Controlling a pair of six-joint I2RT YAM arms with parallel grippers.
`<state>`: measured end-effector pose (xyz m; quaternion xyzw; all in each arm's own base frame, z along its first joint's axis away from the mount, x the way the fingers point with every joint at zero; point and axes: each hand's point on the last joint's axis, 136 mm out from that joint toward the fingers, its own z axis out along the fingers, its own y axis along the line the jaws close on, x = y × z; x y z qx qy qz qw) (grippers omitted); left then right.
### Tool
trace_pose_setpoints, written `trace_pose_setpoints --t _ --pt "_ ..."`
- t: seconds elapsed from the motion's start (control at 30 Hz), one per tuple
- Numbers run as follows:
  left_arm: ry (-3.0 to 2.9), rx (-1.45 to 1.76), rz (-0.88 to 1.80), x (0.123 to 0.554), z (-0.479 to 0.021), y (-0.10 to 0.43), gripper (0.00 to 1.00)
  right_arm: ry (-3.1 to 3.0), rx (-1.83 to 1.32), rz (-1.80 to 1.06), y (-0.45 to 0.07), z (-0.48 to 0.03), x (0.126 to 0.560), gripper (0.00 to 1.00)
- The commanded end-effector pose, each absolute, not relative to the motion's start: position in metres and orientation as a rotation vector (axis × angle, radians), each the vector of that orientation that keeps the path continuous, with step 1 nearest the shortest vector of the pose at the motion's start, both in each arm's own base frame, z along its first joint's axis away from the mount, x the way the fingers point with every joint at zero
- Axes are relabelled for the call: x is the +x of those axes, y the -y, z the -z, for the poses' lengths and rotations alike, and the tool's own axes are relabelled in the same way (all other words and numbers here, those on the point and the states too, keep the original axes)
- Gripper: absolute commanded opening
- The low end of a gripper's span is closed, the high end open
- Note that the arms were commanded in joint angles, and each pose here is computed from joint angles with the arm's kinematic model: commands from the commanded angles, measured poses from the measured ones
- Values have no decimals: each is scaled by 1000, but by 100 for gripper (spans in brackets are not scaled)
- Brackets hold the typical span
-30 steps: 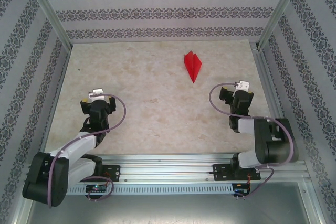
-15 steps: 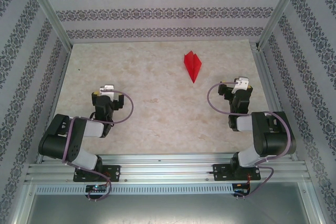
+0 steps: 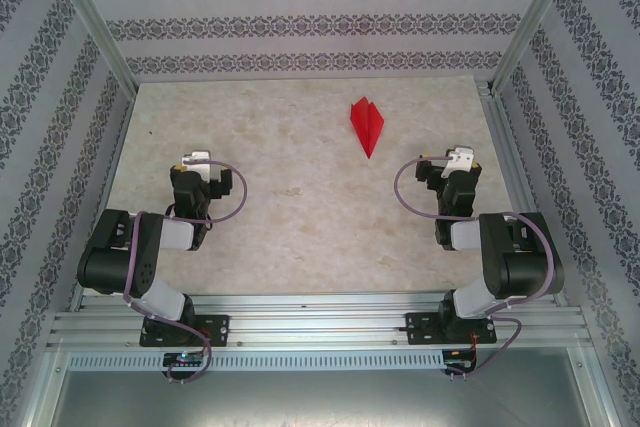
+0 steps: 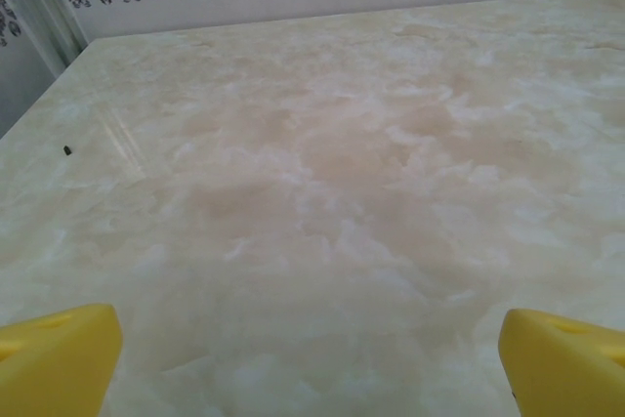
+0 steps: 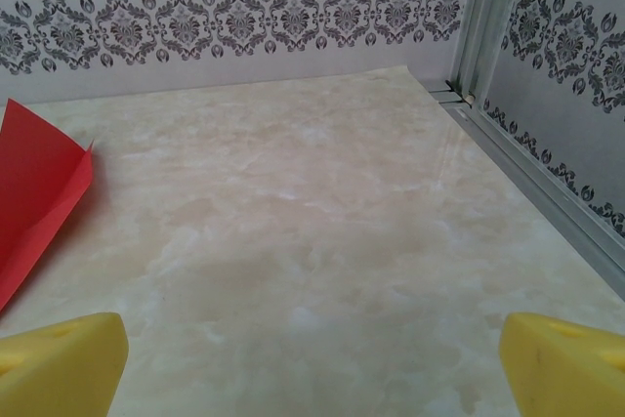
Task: Fold a paper plane with a square sheet of paper (fold left side to right side)
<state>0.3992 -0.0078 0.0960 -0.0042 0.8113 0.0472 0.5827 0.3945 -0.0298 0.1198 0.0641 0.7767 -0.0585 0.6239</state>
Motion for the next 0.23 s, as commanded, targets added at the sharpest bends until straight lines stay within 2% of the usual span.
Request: trace_pose_setpoints --t 0.0,0.2 --pt "-1879 16 -68 405 -104 13 100 -1750 124 125 26 -129 400 98" --pt "-1879 15 -68 405 -104 13 100 -1747 123 123 26 -130 400 98"
